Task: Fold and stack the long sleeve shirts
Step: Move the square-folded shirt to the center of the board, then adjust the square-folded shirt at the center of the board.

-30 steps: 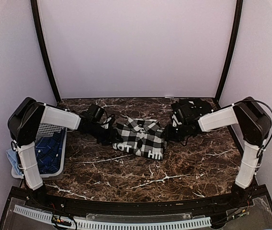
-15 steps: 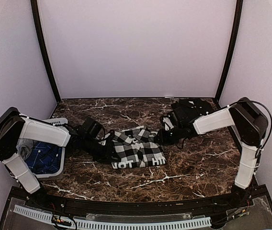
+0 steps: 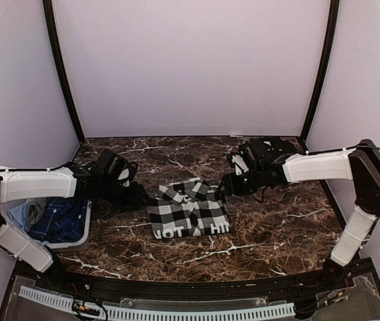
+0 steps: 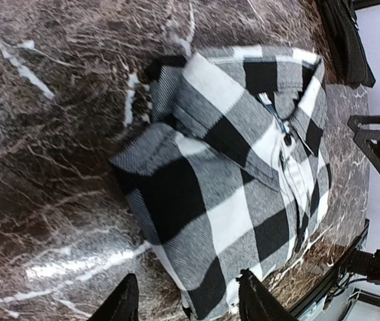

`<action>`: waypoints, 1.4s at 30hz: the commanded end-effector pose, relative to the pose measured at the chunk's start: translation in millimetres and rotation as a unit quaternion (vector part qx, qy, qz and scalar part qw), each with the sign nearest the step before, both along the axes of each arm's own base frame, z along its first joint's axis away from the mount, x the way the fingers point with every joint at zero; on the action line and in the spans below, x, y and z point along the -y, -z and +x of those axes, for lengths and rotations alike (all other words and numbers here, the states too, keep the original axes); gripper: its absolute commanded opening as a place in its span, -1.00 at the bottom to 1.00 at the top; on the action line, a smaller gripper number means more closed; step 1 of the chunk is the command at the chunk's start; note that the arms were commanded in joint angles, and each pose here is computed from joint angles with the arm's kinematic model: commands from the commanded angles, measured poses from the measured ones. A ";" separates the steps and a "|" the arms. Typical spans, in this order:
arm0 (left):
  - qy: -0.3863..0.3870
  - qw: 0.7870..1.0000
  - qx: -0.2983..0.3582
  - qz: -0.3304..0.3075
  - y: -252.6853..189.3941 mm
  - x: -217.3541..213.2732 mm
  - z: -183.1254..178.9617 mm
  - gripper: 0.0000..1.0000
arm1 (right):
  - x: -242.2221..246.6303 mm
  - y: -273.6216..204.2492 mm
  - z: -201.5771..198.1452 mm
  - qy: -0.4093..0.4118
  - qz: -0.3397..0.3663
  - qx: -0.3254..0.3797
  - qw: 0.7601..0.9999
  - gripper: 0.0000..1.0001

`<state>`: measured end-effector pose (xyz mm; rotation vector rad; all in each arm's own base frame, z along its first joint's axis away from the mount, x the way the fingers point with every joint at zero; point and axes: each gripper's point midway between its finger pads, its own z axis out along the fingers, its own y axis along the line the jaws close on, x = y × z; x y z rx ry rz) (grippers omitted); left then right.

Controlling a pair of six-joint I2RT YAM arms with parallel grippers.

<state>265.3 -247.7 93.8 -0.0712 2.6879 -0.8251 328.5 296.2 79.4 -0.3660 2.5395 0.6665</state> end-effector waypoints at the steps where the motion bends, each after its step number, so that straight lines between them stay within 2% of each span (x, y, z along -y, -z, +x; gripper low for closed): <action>1: -0.031 0.999 0.003 0.010 0.6 -15.6 23.9 -0.02 | -10.3 -16.9 14.2 -0.006 0.005 0.021 1.000 0.07; 6: -0.023 0.999 -0.009 -0.026 5.5 -6.6 42.0 -0.10 | -22.3 -11.3 23.3 -0.019 0.011 0.023 0.999 -0.05; 15: -0.012 0.999 -0.016 -0.035 21.1 5.0 60.9 -0.24 | -32.0 10.7 33.2 -0.027 0.009 0.009 1.000 -0.14; 29: 0.020 0.996 -0.016 -0.084 20.7 27.8 69.1 -0.49 | -42.2 24.0 44.0 -0.033 0.005 0.003 0.999 -0.18; 33: 0.032 0.995 -0.013 -0.096 16.7 32.2 68.0 -0.62 | -45.5 28.7 45.2 -0.036 0.005 -0.002 0.999 -0.21; 38: 0.051 0.991 0.006 -0.120 5.4 40.6 70.6 -0.82 | -47.9 21.2 46.5 -0.038 0.012 0.004 0.999 -0.39; 42: 0.071 0.987 0.018 -0.141 -5.3 47.4 69.7 -0.93 | -48.7 12.3 46.9 -0.038 0.017 0.009 0.999 -0.76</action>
